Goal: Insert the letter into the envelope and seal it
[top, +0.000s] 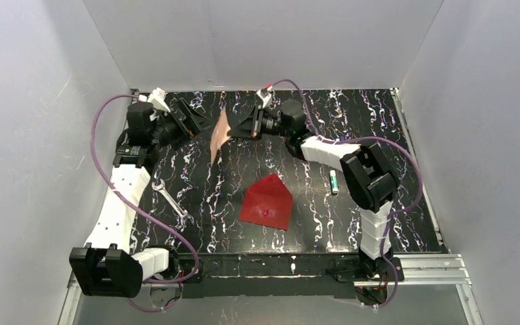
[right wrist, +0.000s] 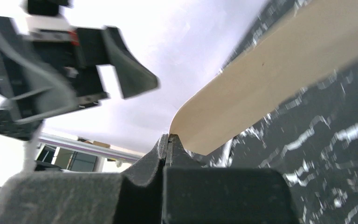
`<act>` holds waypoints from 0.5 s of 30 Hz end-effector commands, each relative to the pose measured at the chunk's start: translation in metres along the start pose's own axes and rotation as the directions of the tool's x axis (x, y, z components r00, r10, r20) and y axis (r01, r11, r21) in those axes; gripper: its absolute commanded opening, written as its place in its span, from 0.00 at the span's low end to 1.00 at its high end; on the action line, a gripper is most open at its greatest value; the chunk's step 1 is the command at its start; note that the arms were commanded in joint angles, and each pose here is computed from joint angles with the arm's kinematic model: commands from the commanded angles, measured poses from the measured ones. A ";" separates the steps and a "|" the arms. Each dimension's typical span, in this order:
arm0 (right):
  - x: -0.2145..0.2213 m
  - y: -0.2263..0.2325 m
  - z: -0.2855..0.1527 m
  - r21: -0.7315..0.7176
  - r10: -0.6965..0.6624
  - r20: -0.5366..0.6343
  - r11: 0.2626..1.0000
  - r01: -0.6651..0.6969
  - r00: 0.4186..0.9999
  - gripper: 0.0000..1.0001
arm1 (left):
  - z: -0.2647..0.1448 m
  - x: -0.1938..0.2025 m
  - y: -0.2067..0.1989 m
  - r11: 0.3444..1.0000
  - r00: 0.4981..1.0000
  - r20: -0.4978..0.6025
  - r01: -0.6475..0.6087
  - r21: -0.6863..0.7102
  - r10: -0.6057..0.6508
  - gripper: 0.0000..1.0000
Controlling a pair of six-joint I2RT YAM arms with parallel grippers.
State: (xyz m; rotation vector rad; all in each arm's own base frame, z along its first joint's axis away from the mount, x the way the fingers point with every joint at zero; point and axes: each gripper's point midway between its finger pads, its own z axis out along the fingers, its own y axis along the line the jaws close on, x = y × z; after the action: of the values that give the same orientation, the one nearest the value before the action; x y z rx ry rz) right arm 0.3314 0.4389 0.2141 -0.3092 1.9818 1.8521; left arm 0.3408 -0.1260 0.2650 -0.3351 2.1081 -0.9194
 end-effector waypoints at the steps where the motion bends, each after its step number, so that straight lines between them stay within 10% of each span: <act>1: -0.056 0.106 -0.016 -0.233 -0.096 0.131 0.964 0.125 0.987 0.01 | -0.023 -0.003 0.003 0.990 0.990 -0.009 0.138 -0.042 -0.138 0.98; 8: -0.088 0.167 -0.029 -0.243 -0.131 0.219 0.952 0.184 0.967 0.01 | -0.043 -0.030 -0.030 0.943 0.950 0.024 0.306 0.128 -0.312 0.98; 15: -0.100 0.218 -0.046 -0.295 -0.157 0.285 0.924 0.242 0.946 0.01 | -0.048 -0.053 -0.057 0.609 0.643 -0.109 0.757 0.235 -0.758 0.98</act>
State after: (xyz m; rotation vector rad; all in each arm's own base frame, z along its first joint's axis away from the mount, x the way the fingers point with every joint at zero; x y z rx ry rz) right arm 0.3365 0.4149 0.3953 -0.3021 1.5749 1.9501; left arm 0.3373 -0.1055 0.3167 -0.9119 1.9485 -1.3208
